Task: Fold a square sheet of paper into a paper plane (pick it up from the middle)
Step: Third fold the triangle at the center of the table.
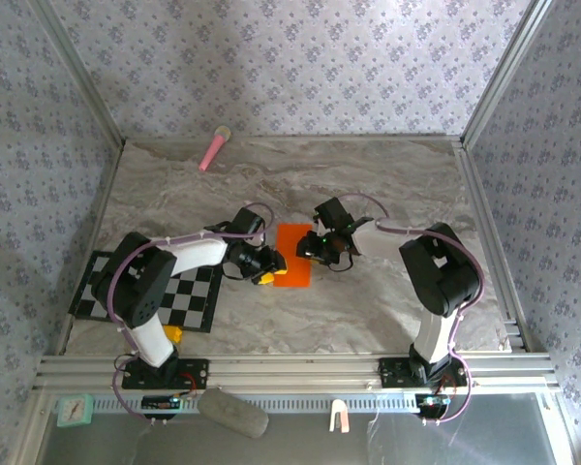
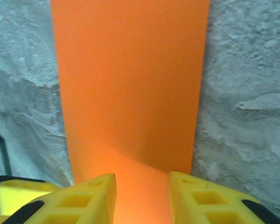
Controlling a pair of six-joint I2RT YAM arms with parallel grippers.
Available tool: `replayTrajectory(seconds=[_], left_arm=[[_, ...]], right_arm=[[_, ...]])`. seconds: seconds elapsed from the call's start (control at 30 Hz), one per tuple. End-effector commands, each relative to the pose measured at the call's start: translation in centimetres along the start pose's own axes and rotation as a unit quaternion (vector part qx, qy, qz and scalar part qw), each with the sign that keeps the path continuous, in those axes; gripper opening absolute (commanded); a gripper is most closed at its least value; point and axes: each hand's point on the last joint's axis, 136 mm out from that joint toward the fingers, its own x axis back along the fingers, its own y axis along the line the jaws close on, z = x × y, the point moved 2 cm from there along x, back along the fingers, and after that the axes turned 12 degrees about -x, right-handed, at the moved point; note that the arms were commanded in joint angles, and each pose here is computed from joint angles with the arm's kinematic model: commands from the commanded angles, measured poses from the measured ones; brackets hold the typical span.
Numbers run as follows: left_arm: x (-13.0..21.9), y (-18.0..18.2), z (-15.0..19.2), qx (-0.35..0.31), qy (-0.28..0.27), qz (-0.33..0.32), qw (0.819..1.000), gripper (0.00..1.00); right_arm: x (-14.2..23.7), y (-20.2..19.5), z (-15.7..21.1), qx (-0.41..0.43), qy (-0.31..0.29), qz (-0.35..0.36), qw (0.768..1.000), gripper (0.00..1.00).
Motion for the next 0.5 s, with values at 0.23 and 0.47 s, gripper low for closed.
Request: replayTrajectory(seconds=[0.23,0.47], left_arm=[[-0.3,0.9,0.2,-0.001,0.003,-0.023,1.000,0.42],[0.1,1.1,0.4,-0.001,0.003,-0.032,0.999,0.42]], right_arm=[[0.3,1.0,1.2,0.007,0.019,-0.033,0.999,0.35],[-1.2,-1.5,2.0,-0.014,0.039,0.009,0.999,0.35]])
